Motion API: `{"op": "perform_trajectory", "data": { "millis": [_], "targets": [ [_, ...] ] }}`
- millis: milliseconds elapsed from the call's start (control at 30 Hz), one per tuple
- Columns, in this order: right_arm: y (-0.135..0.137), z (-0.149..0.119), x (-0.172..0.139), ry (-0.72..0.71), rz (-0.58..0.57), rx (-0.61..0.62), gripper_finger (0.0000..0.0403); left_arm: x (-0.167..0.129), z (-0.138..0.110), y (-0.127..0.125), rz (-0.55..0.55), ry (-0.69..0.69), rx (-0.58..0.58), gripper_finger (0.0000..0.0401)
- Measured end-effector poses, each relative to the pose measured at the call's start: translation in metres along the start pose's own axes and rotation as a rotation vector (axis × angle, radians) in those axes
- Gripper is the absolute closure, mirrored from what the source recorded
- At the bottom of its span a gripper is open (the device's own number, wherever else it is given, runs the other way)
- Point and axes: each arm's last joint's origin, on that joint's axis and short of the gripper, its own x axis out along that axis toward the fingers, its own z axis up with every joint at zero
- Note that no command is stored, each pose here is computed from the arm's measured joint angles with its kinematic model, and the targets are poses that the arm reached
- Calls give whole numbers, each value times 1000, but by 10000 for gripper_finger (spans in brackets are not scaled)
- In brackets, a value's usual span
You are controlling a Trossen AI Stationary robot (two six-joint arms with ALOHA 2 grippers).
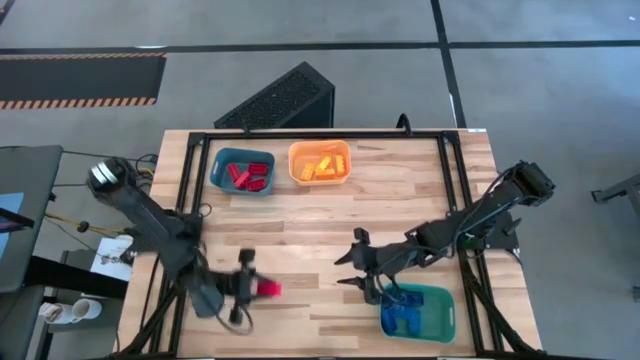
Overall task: Sort & place blocks by color
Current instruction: Put the red game piece into the blue bin
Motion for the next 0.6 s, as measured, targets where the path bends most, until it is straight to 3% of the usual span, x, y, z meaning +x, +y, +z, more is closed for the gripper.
{"op": "perform_trajectory", "data": {
  "millis": [167,333,467,600],
  "targets": [
    [-4,3,1,-20,-7,-35,165,-17,-10,72,125,-160,-48,298],
    [-5,3,1,-21,-11,-54,165,-24,-49,147,478,-265,-277,298],
    [-6,4,2,-21,-13,-58,165,-33,-72,186,625,-319,-424,298],
    [-6,4,2,-21,-12,-59,165,-38,-87,209,721,-332,-565,298]
  ]
}}
